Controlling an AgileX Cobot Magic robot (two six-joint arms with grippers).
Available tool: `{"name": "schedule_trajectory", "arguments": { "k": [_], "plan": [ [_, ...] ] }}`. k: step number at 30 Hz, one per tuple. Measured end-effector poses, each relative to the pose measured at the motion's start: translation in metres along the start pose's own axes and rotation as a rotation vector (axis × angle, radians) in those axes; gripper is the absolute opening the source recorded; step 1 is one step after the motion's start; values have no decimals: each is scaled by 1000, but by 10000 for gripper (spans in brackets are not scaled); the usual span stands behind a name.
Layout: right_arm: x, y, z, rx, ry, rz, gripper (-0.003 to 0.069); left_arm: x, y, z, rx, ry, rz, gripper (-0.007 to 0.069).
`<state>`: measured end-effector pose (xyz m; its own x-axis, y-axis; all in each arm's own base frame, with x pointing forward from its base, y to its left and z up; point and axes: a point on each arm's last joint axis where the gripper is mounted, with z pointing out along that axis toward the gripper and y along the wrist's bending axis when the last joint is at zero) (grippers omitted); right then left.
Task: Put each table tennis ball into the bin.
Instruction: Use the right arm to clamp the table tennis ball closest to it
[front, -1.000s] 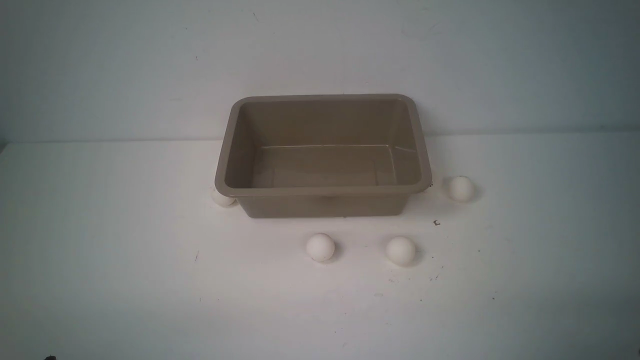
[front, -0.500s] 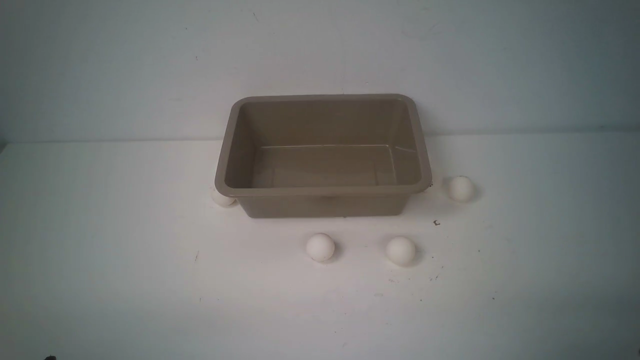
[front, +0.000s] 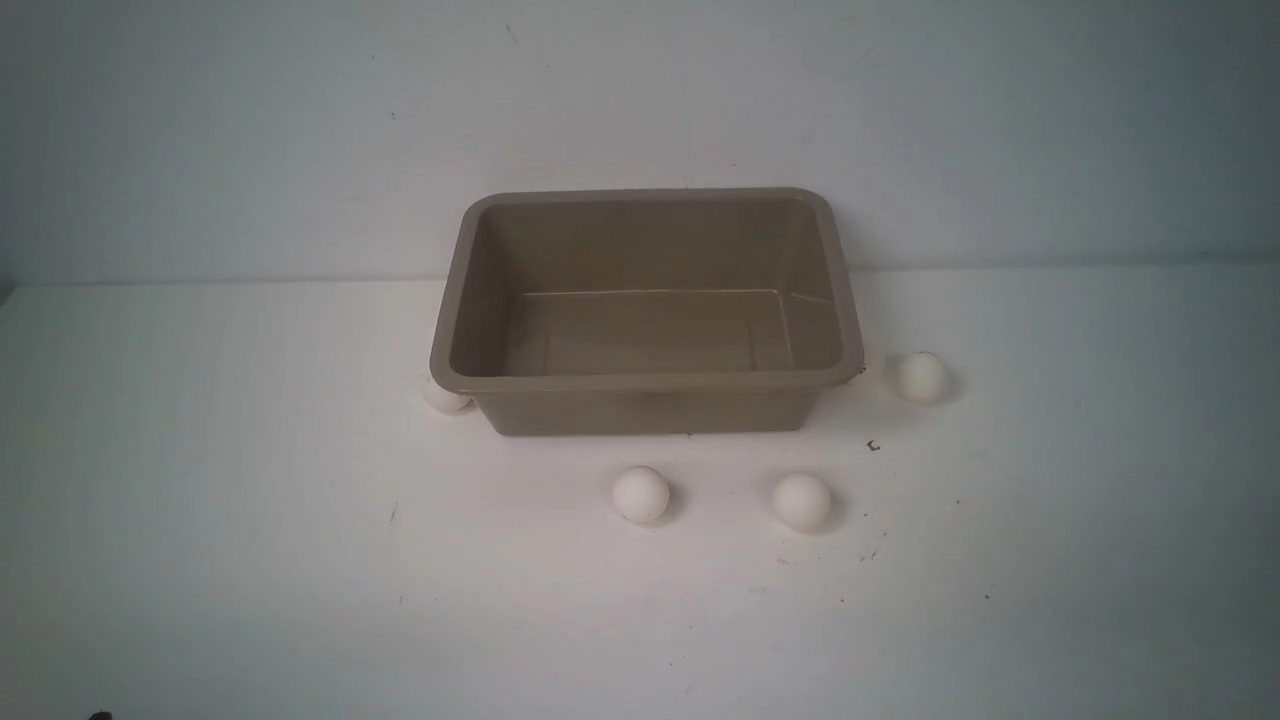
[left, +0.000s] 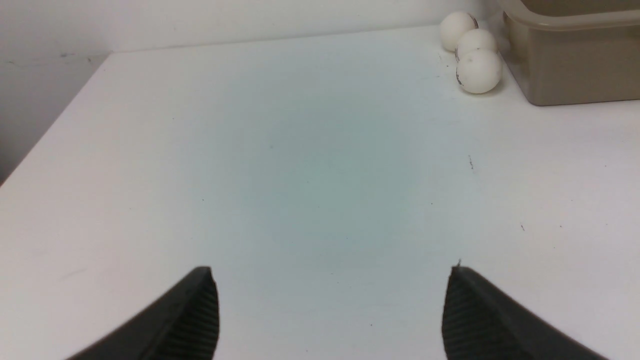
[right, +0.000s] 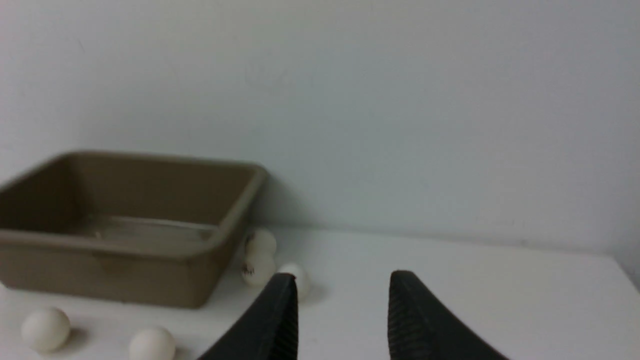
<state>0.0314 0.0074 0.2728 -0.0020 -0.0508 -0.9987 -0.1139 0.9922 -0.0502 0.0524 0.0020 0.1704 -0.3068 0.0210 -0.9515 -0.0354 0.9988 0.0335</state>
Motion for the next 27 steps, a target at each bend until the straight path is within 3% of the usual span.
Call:
{"name": "schedule_trajectory", "arguments": {
  "k": [9,17,27],
  "plan": [
    [-59,8,-35,-93,0,54,243,0,0,0,0,0,0,542],
    [-63,15,-37,-174,-25,163,243,0,0,0,0,0,0,542],
    [-65,15,-37,-176,-37,172,243,0,0,0,0,0,0,542]
  ]
}}
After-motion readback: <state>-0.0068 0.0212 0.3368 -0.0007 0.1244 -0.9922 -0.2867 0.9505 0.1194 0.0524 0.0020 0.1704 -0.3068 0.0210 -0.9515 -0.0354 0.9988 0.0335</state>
